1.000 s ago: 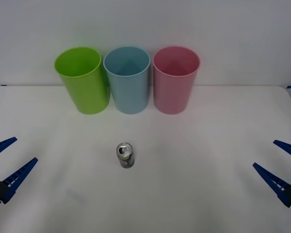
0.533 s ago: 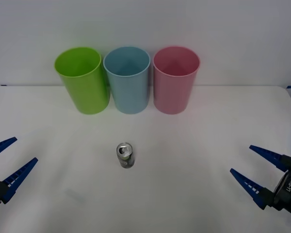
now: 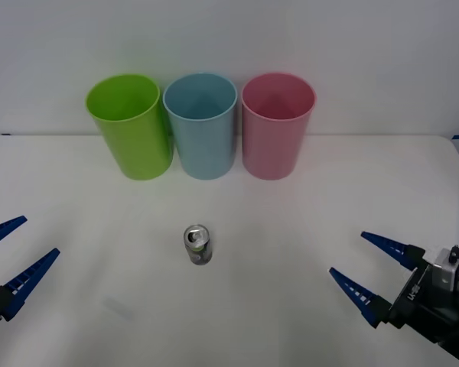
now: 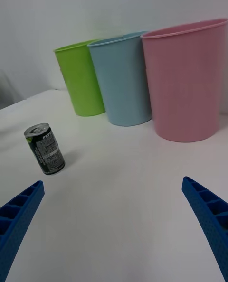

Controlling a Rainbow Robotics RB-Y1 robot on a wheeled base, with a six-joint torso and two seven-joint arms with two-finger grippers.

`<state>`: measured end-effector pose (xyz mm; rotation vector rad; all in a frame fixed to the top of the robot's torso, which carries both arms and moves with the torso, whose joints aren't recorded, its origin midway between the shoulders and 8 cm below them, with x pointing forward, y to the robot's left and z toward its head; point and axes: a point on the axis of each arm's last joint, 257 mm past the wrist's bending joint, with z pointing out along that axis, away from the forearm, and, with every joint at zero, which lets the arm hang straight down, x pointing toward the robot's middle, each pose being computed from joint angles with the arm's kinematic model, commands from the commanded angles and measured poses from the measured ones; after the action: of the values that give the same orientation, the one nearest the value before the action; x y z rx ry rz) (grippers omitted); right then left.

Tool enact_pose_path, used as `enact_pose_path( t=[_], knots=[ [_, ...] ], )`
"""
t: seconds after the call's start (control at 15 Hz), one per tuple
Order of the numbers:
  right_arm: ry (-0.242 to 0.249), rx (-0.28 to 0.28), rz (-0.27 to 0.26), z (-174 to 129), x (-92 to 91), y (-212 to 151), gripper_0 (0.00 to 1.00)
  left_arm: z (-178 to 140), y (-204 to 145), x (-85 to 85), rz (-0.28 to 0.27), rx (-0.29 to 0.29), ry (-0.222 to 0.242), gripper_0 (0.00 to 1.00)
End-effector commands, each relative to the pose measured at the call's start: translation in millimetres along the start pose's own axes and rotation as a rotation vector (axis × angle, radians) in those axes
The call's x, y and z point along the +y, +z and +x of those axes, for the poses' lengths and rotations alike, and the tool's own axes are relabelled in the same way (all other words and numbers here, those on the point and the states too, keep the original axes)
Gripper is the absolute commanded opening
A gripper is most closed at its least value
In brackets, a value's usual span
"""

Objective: Grasp the object on the table and drop it into the matching bin: aluminum can to the light blue bin, PET bottle to the pink bin.

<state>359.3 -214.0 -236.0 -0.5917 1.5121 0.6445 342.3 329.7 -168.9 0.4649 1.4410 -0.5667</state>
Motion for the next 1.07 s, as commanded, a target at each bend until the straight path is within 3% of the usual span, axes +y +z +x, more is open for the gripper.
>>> enact_pose_path(
  t=[0.07,0.27,0.4,0.8,1.07],
  knots=[
    [-0.019,-0.003,-0.015,3,8.4,12,1.0,0,0,0.0,0.0,0.0,0.0,1.0],
    [-0.128,-0.003,-0.017,6,14.6,28,1.0,0,0,0.0,0.0,0.0,0.0,1.0],
    [-0.163,-0.004,-0.027,9,21.4,39,1.0,0,0,0.0,0.0,0.0,0.0,1.0],
    [-0.121,-0.012,-0.124,35,37.4,86,1.0,0,0,0.0,0.0,0.0,0.0,1.0],
    [-0.134,0.0,-0.154,43,49.9,109,1.0,0,0,0.0,0.0,0.0,0.0,1.0]
  ],
)
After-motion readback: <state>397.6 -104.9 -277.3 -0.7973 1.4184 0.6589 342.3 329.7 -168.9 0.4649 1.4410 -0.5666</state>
